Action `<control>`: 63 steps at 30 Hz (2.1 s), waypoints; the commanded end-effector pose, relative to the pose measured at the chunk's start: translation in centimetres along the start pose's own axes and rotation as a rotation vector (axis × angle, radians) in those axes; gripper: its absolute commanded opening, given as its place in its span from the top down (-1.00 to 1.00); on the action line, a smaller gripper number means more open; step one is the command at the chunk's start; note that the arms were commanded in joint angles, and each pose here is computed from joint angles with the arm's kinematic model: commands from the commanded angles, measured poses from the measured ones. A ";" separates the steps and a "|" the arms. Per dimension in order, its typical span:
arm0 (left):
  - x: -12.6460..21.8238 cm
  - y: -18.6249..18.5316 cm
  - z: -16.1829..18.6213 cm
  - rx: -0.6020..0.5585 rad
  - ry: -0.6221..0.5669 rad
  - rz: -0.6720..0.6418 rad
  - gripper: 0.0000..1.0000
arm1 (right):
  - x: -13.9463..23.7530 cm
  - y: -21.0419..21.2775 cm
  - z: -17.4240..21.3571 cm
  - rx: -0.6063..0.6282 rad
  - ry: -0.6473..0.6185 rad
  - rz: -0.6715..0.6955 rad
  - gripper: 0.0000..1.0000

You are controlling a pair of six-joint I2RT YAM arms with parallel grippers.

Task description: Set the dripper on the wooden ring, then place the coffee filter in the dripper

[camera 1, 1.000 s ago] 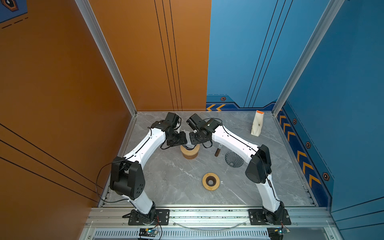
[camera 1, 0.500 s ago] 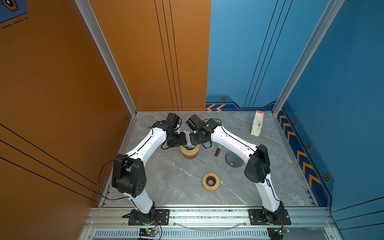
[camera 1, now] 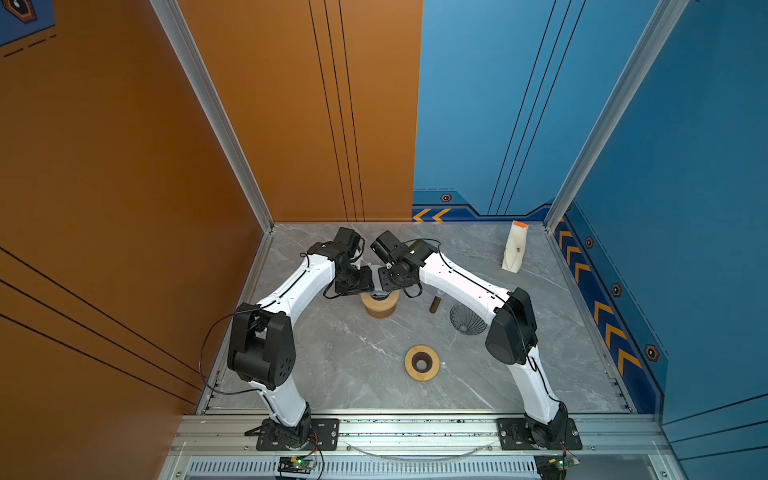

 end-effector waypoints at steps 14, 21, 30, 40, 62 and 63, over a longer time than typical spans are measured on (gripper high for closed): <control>1.1 -0.5 -0.9 -0.008 -0.016 0.043 -0.07 | -0.2 0.0 -0.5 0.016 0.011 0.000 0.22; 2.0 -1.6 -1.1 -0.007 -0.023 0.113 -0.09 | 1.4 0.5 -1.1 -0.007 0.003 -0.064 0.20; 1.0 -1.9 -0.3 -0.005 0.019 0.133 -0.09 | 0.6 0.0 -0.5 -0.018 0.032 -0.053 0.20; 1.3 -2.6 0.5 0.004 0.042 0.200 -0.10 | 0.4 -0.2 -0.4 -0.020 0.037 -0.046 0.19; 1.2 -2.7 2.1 0.029 0.083 0.264 0.02 | -0.1 -0.4 0.0 -0.017 0.049 -0.029 0.19; 1.2 -2.6 2.2 0.030 0.083 0.263 0.02 | 0.0 -0.4 0.0 -0.016 0.048 -0.030 0.19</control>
Point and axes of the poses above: each gripper's point midway between its finger pads, its own x axis back along the fingers, its own y axis along the line the jaws close on, z = x × y, the point moved 5 cm from there along x, back along the fingers, and after that the axes turned 6 degrees about -x, right-handed, at the moved point
